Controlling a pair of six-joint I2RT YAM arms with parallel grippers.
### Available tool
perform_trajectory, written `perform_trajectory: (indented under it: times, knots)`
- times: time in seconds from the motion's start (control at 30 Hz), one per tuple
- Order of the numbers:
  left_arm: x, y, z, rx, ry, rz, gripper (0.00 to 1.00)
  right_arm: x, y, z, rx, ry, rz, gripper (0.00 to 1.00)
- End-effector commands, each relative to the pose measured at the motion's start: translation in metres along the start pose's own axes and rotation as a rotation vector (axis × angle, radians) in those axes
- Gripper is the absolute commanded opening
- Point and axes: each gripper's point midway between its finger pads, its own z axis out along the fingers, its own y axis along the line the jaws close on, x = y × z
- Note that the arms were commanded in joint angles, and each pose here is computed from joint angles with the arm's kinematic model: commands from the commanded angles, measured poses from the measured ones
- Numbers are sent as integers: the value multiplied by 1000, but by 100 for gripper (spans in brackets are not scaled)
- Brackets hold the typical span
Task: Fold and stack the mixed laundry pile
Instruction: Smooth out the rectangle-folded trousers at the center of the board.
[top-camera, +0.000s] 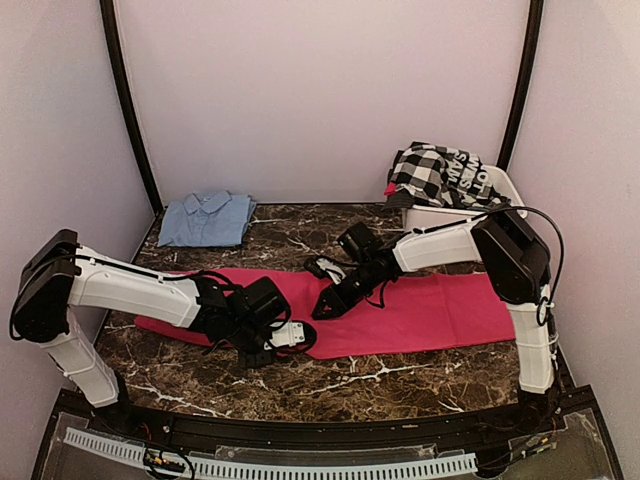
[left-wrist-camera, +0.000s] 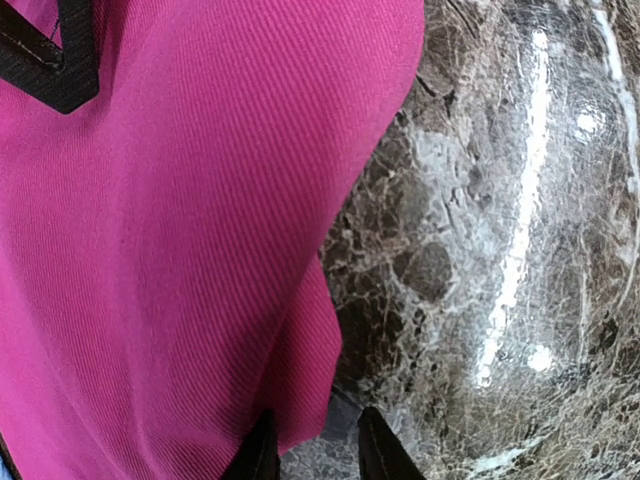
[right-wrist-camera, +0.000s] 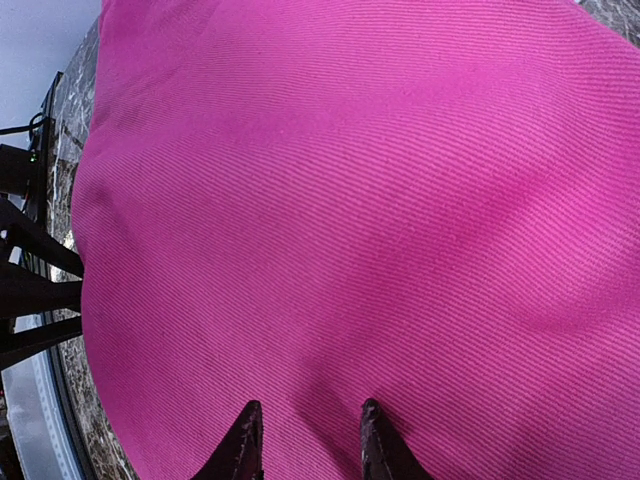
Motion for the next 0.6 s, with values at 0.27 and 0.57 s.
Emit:
perform_trajectory:
  times: [0.27,0.57]
  knots:
    - [-4,5,7,27,8,32,30,17,-17,10,27,49,37,30]
    - [-6,10,-4,22,18,31,1,17,-21,10,33,48,43,30]
